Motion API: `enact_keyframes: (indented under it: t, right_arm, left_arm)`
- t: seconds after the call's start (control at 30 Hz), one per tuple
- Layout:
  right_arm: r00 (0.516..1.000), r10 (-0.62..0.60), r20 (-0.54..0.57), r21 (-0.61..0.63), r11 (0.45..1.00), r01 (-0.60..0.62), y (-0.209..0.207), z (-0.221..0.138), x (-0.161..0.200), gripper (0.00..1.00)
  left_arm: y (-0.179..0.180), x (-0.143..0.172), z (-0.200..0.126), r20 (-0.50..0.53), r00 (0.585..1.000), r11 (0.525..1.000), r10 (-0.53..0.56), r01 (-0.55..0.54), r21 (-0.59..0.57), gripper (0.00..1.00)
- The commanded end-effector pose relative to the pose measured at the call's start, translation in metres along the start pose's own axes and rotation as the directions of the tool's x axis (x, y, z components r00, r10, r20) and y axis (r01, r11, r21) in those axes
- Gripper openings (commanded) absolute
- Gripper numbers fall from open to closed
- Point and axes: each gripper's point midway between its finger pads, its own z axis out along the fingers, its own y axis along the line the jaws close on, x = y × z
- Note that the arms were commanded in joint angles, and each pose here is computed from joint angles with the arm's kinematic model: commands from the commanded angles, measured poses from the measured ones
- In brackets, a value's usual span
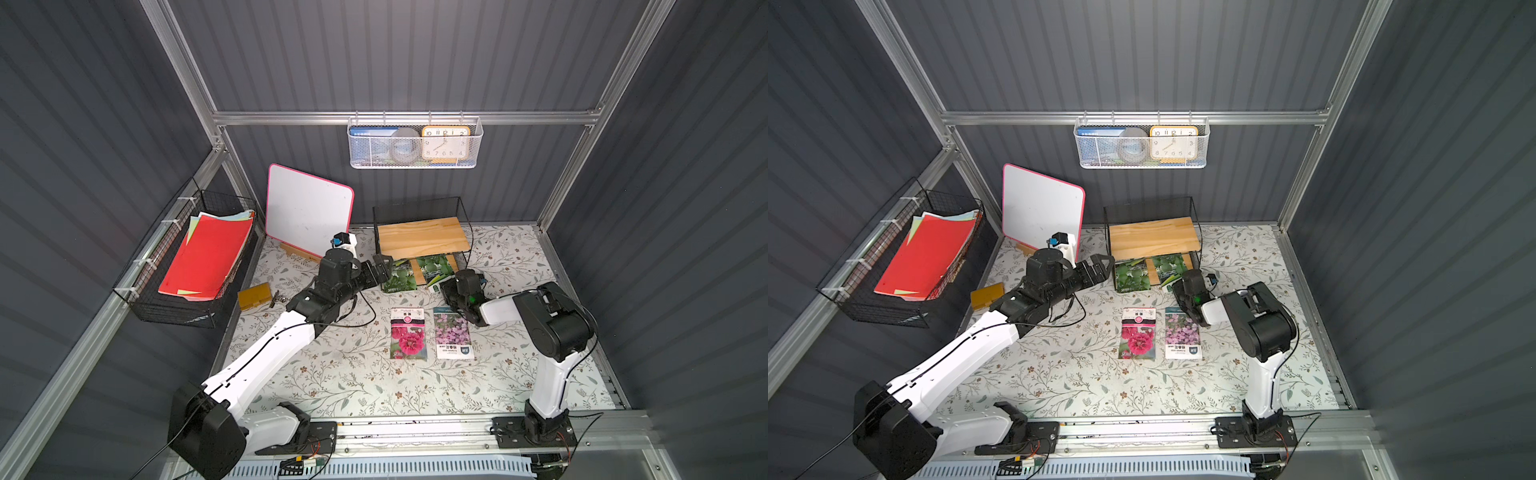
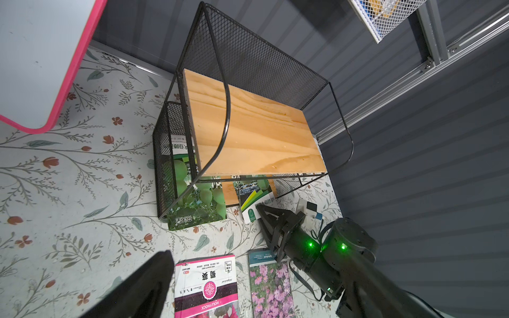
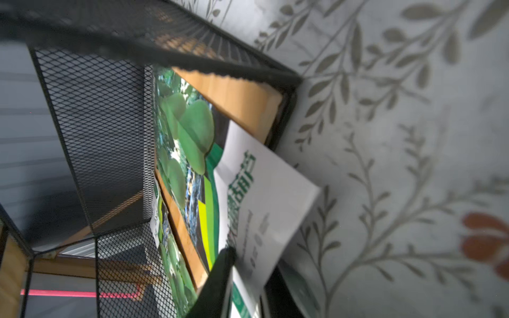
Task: Take the seed bag off the shelf
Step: Pick up the seed packet from the shelf.
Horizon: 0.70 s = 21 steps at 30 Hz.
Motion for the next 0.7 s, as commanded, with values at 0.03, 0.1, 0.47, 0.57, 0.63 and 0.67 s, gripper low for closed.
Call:
enact_keyframes:
  t: [0.03,0.1,0.47,0.57,0.63,0.67]
  right_arm:
    - [1.000,-0.004,0.022,0.004,1.000,0.004,0.003,0.003,-0.005,0.14]
    - [1.000,-0.005,0.024,0.003,1.000,0.005,0.004,0.004,-0.005,0.12]
    - [1.000,-0.023,0.004,-0.048,0.999,0.024,0.022,-0.002,-0.003,0.00]
    - [0.999,-0.044,0.004,-0.078,0.996,0.044,0.033,-0.012,-0.004,0.00]
    - [0.998,-0.062,0.009,-0.093,0.994,0.062,0.040,-0.021,-0.005,0.00]
    - [0.997,-0.072,0.012,-0.101,0.992,0.073,0.045,-0.026,-0.006,0.00]
  left_arm:
    - [0.002,-0.002,-0.006,0.008,1.000,1.000,0.023,-0.023,-0.013,1.00]
    - [0.001,-0.002,-0.006,0.010,1.000,1.000,0.023,-0.023,-0.012,1.00]
    - [0.001,-0.004,-0.011,0.018,1.000,1.000,0.024,-0.023,-0.017,1.00]
    - [0.002,-0.005,-0.012,0.021,1.000,1.000,0.024,-0.024,-0.018,1.00]
    - [0.001,-0.006,-0.014,0.026,0.999,1.000,0.024,-0.024,-0.018,1.00]
    - [0.001,-0.006,-0.014,0.027,0.999,1.000,0.023,-0.023,-0.019,1.00]
